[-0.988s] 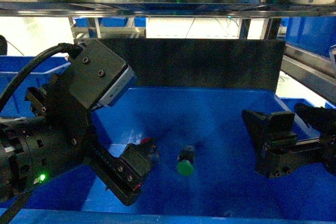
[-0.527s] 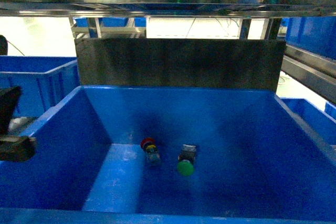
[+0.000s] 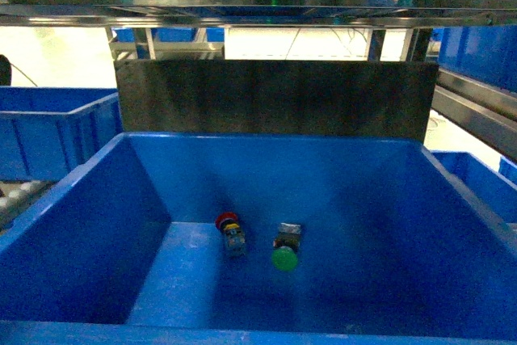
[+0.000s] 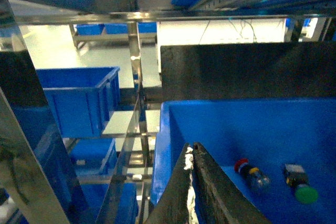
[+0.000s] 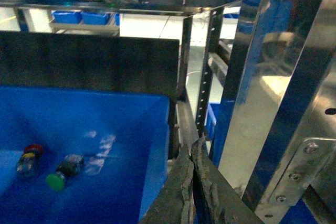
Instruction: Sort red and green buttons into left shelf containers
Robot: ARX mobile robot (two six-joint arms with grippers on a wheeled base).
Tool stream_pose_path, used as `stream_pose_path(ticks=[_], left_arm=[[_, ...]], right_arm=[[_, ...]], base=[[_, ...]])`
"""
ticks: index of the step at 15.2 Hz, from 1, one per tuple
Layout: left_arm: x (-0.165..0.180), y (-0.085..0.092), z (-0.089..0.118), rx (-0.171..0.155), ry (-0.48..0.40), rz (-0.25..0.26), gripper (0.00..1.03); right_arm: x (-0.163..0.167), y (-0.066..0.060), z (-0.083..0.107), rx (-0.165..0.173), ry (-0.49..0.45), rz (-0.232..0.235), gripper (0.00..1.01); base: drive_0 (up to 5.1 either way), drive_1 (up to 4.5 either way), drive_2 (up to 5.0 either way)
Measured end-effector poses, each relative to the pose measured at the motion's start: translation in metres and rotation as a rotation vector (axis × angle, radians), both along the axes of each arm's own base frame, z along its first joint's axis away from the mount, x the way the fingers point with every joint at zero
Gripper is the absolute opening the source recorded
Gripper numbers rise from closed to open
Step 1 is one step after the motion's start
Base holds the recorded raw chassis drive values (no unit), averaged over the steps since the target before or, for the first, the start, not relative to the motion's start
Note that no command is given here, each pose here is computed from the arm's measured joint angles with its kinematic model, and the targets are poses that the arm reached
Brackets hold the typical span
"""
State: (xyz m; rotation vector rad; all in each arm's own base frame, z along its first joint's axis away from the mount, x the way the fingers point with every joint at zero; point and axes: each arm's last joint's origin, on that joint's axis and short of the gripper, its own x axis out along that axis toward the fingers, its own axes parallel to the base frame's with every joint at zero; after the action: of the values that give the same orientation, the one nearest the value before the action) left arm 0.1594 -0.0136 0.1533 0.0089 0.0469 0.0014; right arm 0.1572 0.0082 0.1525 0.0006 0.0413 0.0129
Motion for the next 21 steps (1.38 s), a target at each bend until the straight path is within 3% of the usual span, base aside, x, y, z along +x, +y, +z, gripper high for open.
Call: stream_pose_path(ticks=[2, 3, 18, 19, 20, 21], left_arm=[[-0.009, 0.007, 0.01, -0.005, -0.037, -0.015, 0.02], [-0.019, 0.014, 0.012, -0.006, -0.04, 0.002, 0.02], [-0.052, 0.013, 0.018, -0.006, -0.064, -0.003, 0.02], [-0.058, 0.014, 0.012, -0.006, -0.012, -0.001, 0.02], [-0.062, 0.014, 0.014, -0.006, -0.042, 0.0, 0.02], [-0.062, 0.014, 0.016, -0.006, -0.057, 0.002, 0.02]], right_arm=[[-0.01, -0.009, 0.009, 0.001, -0.027, -0.029, 0.02], [-0.019, -0.009, 0.012, 0.002, -0.027, -0.018, 0.02], [-0.052, -0.009, 0.015, 0.002, -0.029, -0.018, 0.02], [-0.059, -0.009, 0.013, 0.002, -0.025, -0.017, 0.02], [-0.06, -0.009, 0.017, 0.002, -0.067, -0.017, 0.02], [-0.06, -0.009, 0.014, 0.002, -0.037, -0.016, 0.02]], base=[[0.0, 0.0, 0.0], [0.0, 0.0, 0.0], [0.0, 0.0, 0.0], [0.0, 0.0, 0.0], [0.0, 0.0, 0.0], [0.0, 0.0, 0.0]])
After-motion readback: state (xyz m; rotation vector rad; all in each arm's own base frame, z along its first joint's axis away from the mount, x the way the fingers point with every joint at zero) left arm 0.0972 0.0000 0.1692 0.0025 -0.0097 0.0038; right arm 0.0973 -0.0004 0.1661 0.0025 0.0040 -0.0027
